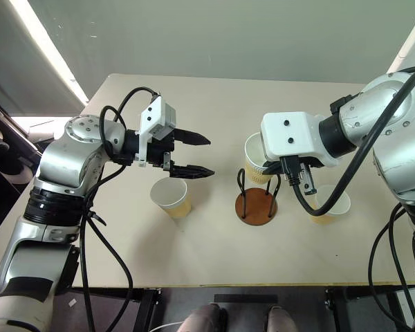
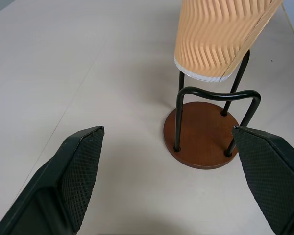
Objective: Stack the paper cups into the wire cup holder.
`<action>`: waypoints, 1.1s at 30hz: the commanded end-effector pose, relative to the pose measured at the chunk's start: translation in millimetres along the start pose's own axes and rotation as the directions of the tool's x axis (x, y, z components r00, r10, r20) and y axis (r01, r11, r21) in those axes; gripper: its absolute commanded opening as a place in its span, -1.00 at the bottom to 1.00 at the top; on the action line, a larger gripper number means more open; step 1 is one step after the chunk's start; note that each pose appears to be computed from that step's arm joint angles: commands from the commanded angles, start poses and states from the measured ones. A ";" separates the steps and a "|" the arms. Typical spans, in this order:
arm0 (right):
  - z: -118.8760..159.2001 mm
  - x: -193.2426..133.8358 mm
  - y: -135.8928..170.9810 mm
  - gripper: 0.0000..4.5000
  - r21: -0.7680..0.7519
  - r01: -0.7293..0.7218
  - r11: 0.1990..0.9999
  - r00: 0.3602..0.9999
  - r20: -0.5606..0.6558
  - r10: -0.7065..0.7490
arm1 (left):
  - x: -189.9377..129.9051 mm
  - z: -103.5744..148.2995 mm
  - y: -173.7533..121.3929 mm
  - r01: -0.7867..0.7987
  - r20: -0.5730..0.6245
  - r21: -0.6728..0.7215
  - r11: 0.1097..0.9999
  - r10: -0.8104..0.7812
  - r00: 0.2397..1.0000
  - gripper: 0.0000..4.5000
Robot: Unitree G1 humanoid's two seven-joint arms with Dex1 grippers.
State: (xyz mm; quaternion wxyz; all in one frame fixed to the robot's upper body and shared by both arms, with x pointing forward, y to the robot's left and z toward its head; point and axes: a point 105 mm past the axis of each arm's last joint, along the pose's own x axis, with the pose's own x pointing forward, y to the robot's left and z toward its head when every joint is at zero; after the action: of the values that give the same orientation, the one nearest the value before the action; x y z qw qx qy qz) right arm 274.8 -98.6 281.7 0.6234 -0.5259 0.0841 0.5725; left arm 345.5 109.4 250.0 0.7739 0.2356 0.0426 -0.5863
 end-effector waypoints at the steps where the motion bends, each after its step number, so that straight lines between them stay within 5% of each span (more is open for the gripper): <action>1: -1.0 2.4 2.5 -0.99 -0.028 -0.010 1.000 1.000 -0.020 0.010 | -3.5 13.5 2.1 -0.010 0.017 0.057 0.998 0.009 1.000 1.00; 4: -2.7 8.4 2.1 -0.99 -0.035 -0.016 0.999 1.000 -0.027 0.015 | -4.0 13.1 3.1 -0.015 0.015 0.060 0.998 0.014 1.000 1.00; 7: -5.3 11.4 0.2 -0.72 -0.043 -0.014 0.999 0.999 -0.039 0.012 | -4.6 13.2 3.0 -0.018 0.013 0.063 0.998 0.017 1.000 1.00; 15: -0.1 12.5 -7.3 0.49 -0.030 0.042 0.999 0.999 0.018 -0.042 | -8.2 14.7 0.9 -0.031 0.006 0.082 0.996 0.031 1.000 1.00; 23: 7.5 -15.9 -23.7 0.49 0.225 0.149 0.963 0.962 0.194 -0.194 | -39.9 19.5 -11.4 -0.038 -0.125 0.231 0.972 0.068 0.990 1.00; 33: 23.4 -42.8 -8.1 0.49 0.368 -0.014 0.930 0.906 0.398 -0.144 | -66.5 1.7 -45.4 0.055 -0.312 0.243 0.968 0.024 0.950 1.00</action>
State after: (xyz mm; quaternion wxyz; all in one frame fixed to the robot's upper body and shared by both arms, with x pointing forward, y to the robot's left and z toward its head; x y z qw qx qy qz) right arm 265.5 -104.0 314.7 0.7353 -0.2659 0.0615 0.6204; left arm 290.4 158.1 250.5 0.7227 0.3972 0.1067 -0.5555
